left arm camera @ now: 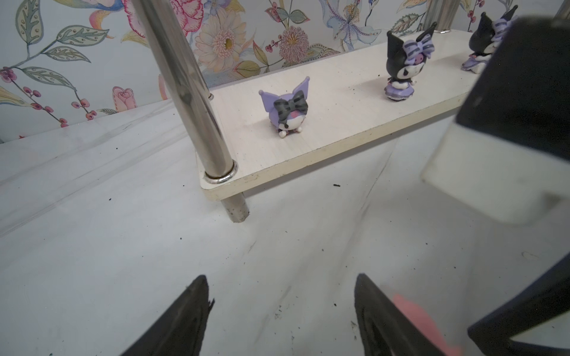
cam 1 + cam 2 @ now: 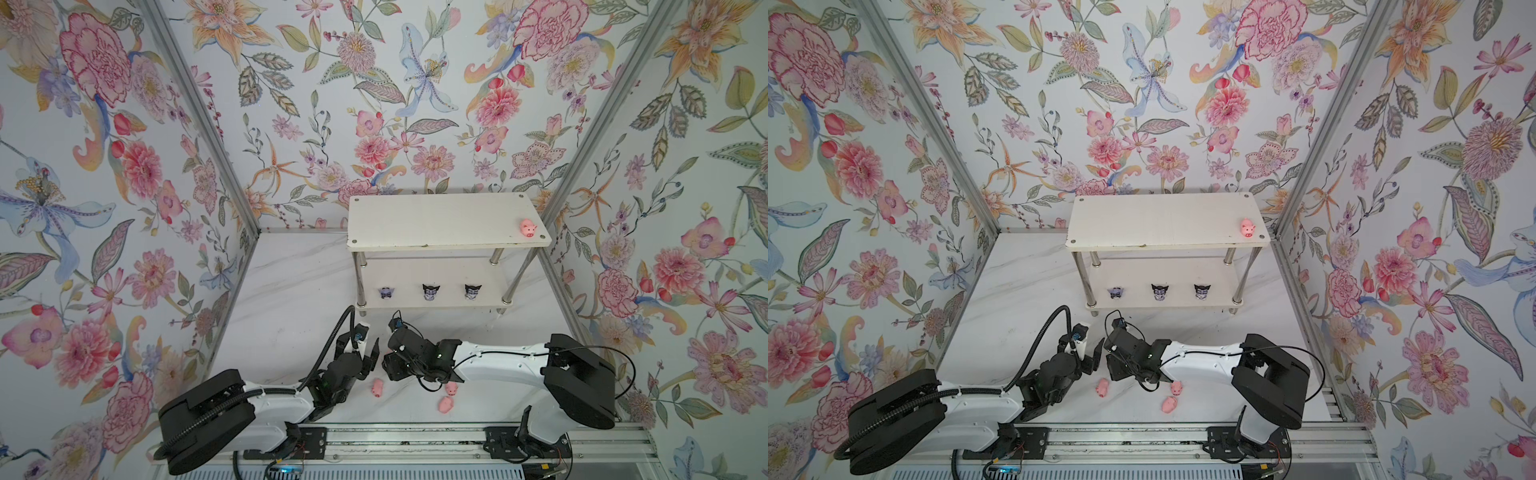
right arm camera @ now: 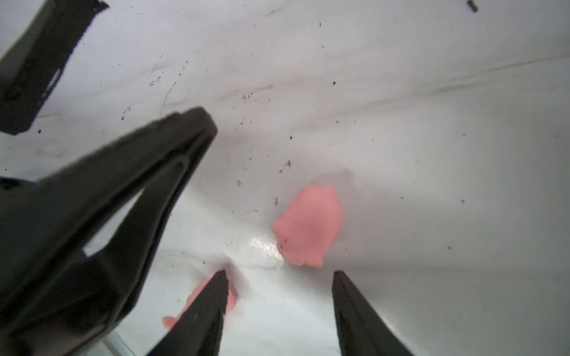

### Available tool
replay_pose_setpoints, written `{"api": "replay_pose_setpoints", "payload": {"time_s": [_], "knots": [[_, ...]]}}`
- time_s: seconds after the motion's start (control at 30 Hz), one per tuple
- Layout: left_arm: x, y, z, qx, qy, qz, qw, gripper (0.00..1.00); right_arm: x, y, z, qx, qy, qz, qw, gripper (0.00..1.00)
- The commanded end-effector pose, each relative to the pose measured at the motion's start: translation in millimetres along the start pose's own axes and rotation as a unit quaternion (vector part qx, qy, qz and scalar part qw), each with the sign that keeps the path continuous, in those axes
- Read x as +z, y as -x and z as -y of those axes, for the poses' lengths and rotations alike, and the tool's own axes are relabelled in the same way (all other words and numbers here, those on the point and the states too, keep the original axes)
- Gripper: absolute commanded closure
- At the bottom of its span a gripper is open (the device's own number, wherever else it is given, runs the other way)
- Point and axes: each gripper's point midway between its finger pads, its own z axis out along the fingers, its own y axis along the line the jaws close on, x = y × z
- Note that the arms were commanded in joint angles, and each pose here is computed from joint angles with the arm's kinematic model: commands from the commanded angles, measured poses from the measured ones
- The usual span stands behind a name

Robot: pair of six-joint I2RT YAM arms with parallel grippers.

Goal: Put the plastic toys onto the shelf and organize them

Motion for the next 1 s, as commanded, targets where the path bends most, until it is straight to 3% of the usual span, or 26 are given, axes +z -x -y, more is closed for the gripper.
{"api": "replay_pose_setpoints", "payload": {"time_s": [0.0,0.5,0.57,0.77,0.97], "knots": [[-2,-4,-10,-0.013,0.013,0.0,1.0,0.24,6,15,-8,0.0,0.003,0.016,1.0,0.48],[-2,-4,-12,-0.018,0.013,0.002,1.0,0.24,35,15,-5,-0.024,-0.039,0.001,0.999,0.6],[-2,-4,-13,-0.018,0.012,0.002,1.0,0.24,38,13,-3,-0.031,-0.049,-0.004,0.998,0.65],[-2,-4,-13,-0.019,0.011,0.003,1.0,0.24,43,10,1,-0.045,-0.069,-0.008,0.997,0.94],[-3,-2,-13,-0.021,0.01,0.005,1.0,0.23,18,24,1,-0.078,-0.061,0.01,0.995,1.0]]}}
